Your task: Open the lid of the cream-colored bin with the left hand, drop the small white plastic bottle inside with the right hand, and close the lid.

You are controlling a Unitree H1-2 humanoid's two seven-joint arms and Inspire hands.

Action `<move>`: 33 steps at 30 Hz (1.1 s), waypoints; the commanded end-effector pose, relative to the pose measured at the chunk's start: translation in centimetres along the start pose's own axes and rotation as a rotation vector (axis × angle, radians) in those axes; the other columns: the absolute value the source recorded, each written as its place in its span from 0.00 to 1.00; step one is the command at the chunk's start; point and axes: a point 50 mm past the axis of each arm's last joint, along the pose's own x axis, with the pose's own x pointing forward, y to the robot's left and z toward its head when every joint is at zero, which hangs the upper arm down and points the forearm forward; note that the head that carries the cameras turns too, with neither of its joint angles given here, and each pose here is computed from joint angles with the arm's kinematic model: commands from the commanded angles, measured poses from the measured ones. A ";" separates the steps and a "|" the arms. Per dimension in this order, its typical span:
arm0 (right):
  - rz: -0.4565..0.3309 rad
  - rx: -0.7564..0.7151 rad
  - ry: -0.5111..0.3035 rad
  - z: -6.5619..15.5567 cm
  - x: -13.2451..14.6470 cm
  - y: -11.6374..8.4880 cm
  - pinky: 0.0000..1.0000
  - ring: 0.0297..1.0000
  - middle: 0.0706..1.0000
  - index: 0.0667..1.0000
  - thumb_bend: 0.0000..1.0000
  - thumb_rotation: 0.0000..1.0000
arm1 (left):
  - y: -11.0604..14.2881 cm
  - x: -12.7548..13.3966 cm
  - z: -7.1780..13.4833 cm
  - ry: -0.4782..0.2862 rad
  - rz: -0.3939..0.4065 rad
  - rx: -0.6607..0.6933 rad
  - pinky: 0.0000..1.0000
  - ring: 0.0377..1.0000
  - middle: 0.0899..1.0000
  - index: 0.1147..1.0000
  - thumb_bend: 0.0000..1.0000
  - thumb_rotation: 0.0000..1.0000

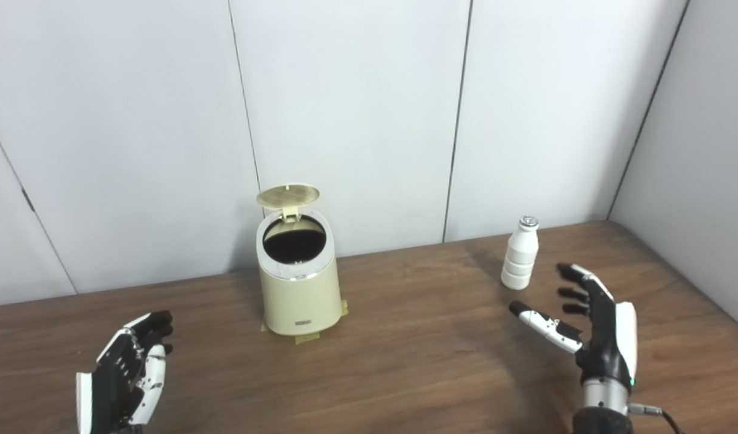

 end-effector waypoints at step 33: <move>-0.008 0.027 -0.059 3.8 8.3 2.5 0.69 0.83 0.89 0.89 0.91 0.35 | 1.6 -1.1 -0.6 0.025 -0.034 0.036 0.62 0.69 0.68 0.65 0.12 0.44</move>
